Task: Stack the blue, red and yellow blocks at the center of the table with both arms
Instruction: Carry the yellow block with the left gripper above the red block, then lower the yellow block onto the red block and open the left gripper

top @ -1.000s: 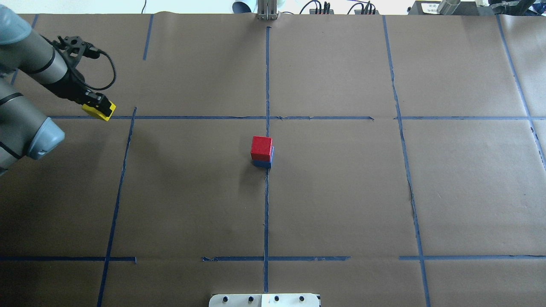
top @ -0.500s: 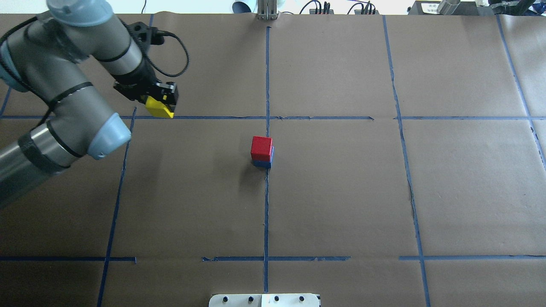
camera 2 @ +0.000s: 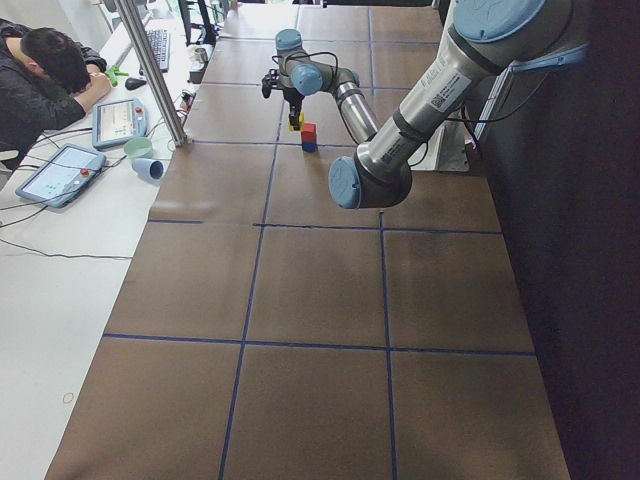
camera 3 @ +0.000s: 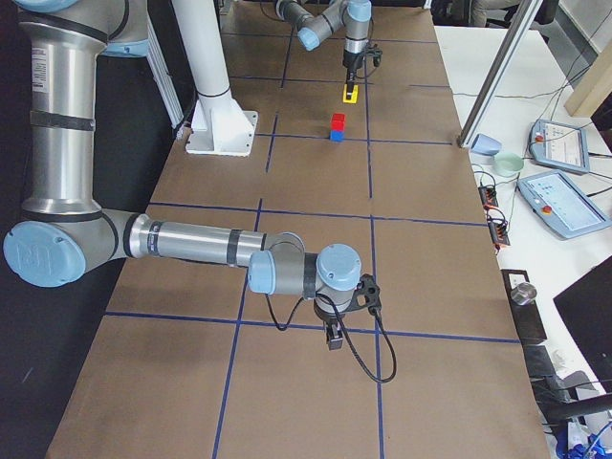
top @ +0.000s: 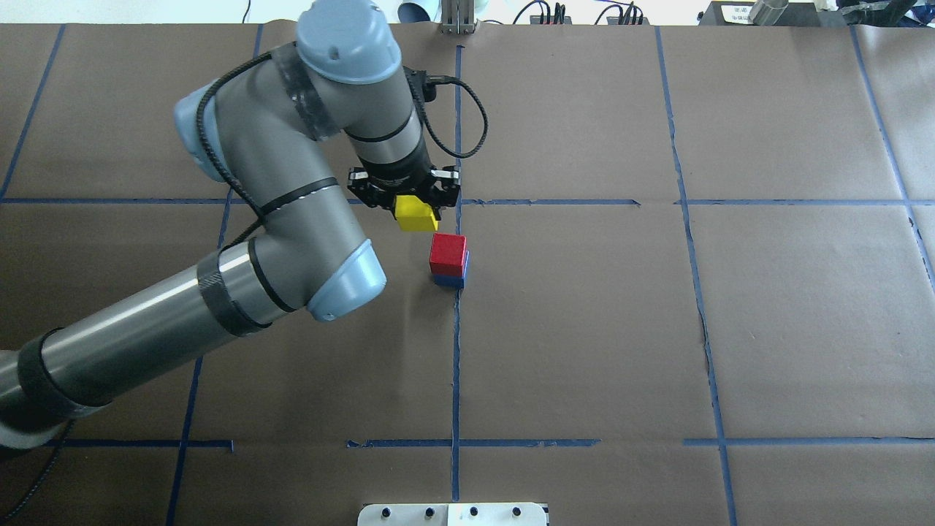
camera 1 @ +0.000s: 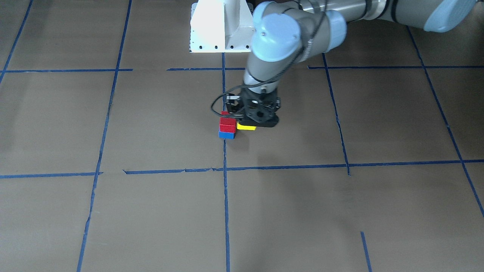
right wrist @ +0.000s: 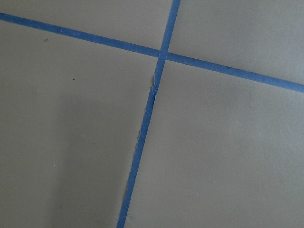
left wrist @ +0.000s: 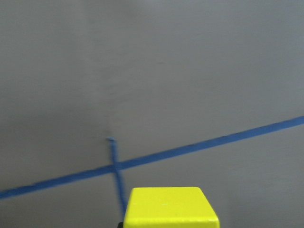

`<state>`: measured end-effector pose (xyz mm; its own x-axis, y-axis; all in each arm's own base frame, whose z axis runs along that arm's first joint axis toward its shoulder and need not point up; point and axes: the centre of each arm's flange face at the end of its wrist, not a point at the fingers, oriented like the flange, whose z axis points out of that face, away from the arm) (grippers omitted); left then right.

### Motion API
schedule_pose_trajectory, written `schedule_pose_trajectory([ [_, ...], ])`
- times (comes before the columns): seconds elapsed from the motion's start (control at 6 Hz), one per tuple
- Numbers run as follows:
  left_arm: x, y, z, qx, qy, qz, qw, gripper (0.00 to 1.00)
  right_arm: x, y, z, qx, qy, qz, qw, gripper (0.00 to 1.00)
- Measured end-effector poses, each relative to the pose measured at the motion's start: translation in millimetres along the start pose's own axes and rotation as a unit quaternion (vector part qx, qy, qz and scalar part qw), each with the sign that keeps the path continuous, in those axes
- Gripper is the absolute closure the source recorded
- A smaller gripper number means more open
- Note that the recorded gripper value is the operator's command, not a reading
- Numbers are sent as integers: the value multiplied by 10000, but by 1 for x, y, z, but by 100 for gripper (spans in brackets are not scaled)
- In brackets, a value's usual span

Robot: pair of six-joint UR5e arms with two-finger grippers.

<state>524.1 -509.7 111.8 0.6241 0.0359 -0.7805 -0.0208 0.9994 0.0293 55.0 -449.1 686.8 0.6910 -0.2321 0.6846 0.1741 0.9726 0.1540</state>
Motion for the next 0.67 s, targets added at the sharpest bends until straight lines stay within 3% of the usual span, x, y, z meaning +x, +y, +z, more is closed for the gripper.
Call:
schedule_pose_trajectory([
  [0.67, 33, 11, 29, 27, -253, -9, 9997, 97, 1, 0, 1, -8, -2, 8, 10000, 0],
])
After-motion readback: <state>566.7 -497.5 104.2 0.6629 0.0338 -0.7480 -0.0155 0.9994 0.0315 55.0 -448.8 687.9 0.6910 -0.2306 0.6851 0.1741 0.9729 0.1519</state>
